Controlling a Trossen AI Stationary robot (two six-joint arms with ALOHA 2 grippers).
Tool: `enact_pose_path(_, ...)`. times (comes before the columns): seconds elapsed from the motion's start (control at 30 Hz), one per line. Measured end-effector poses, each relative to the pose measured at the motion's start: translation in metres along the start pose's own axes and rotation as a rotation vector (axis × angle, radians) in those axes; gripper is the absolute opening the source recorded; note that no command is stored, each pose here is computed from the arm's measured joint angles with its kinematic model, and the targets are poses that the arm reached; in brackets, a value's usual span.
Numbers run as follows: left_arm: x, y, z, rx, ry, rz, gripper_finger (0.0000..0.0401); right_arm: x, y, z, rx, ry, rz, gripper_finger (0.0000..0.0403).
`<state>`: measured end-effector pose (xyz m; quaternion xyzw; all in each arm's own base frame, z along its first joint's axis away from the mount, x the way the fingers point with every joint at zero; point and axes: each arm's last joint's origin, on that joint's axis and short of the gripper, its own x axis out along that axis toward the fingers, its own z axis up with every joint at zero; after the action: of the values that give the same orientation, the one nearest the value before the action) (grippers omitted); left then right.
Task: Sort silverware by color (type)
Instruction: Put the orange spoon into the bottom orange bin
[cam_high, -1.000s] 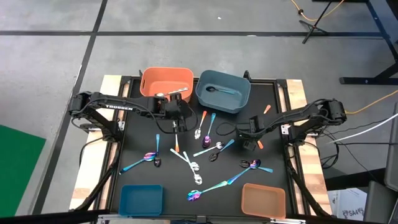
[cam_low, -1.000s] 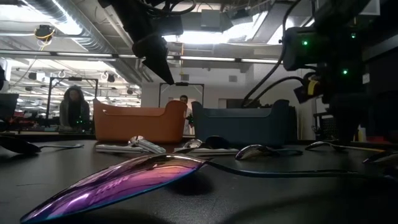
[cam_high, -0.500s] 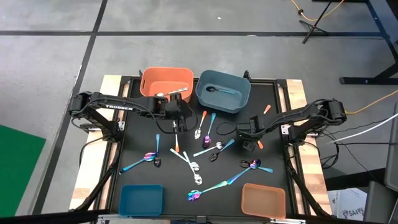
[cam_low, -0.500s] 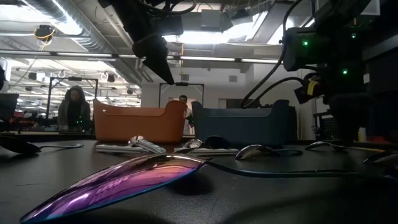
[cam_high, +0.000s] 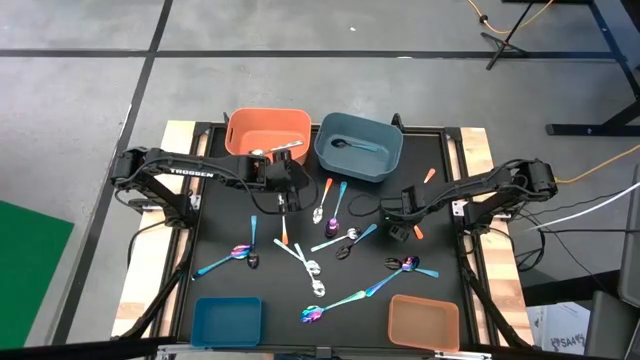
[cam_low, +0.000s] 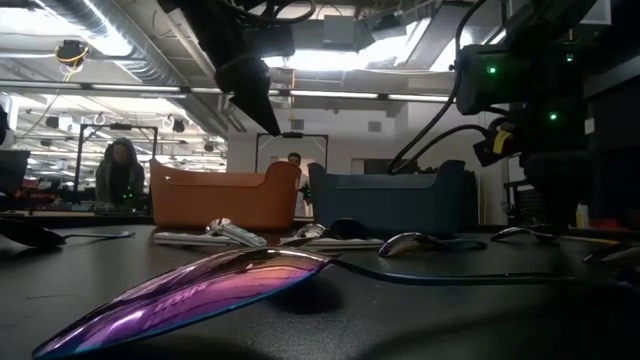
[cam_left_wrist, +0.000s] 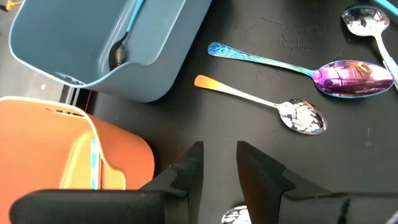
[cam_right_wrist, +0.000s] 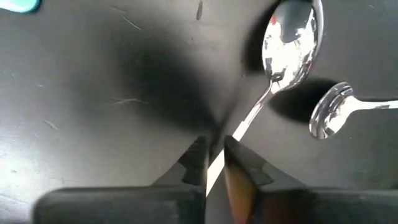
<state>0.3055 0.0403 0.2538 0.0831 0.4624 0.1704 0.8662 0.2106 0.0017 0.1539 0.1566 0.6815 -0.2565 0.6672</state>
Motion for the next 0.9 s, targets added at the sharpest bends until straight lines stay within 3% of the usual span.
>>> enact_pose_path(0.3, 0.0, 0.0, 0.0, -0.02, 0.0, 0.0, 0.009, 0.0, -0.003, 0.002, 0.0, -0.064, -0.088, 0.0118)
enact_pose_path(0.9, 0.0, 0.0, 0.0, -0.02, 0.0, 0.001, 0.009, 0.025, -0.009, -0.012, -0.005, -0.057, -0.098, 0.0122)
